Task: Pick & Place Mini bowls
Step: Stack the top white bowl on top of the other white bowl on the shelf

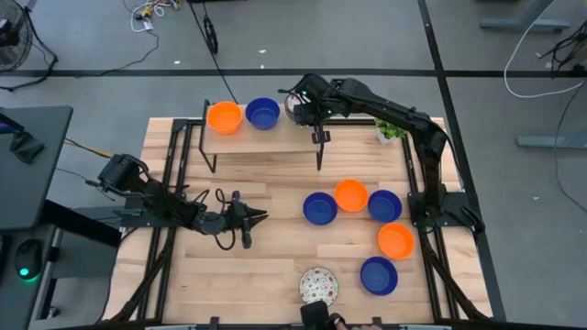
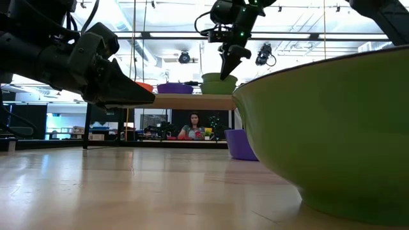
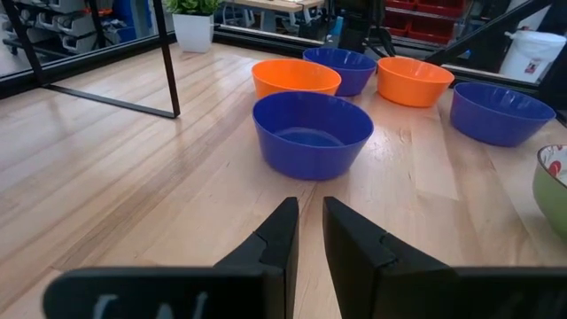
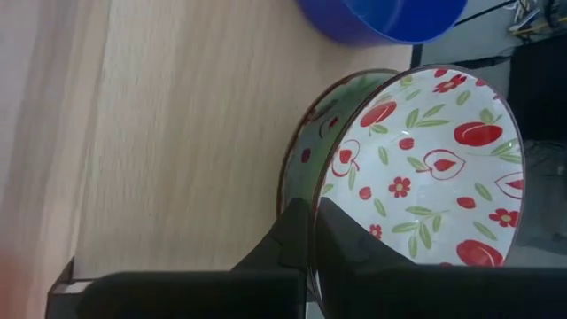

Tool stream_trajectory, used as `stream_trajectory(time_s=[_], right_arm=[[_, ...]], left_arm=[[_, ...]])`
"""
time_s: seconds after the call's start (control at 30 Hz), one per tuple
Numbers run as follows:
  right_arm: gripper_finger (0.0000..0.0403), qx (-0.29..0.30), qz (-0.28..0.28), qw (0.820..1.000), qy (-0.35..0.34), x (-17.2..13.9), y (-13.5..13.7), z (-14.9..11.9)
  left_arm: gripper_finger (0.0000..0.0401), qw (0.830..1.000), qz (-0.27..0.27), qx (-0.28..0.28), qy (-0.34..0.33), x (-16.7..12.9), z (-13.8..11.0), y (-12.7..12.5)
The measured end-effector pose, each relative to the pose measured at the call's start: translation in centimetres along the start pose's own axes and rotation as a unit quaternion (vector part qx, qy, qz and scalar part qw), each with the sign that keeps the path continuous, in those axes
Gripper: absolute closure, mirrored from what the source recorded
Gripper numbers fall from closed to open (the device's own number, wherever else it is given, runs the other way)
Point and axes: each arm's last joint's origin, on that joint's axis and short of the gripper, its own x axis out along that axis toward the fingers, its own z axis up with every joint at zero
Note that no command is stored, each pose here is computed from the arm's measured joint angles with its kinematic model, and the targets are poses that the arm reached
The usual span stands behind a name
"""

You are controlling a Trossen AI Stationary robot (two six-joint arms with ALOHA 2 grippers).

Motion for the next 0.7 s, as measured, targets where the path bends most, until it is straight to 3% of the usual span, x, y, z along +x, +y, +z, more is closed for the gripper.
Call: stream_trajectory(time_s=[0.33, 0.7], right_arm=[[0.0370, 0.001, -0.005, 1.000, -0.006, 0.00, -0.12, 0.09], [0.0367, 0.001, -0.004, 1.000, -0.005, 0.24, -0.12, 0.13]], left_arm=[[0.0344, 1.000, 0.000, 0.000, 0.000, 0.00, 0.00, 0.00], [0.0344, 1.000, 0.000, 0.000, 0.000, 0.00, 0.00, 0.00]])
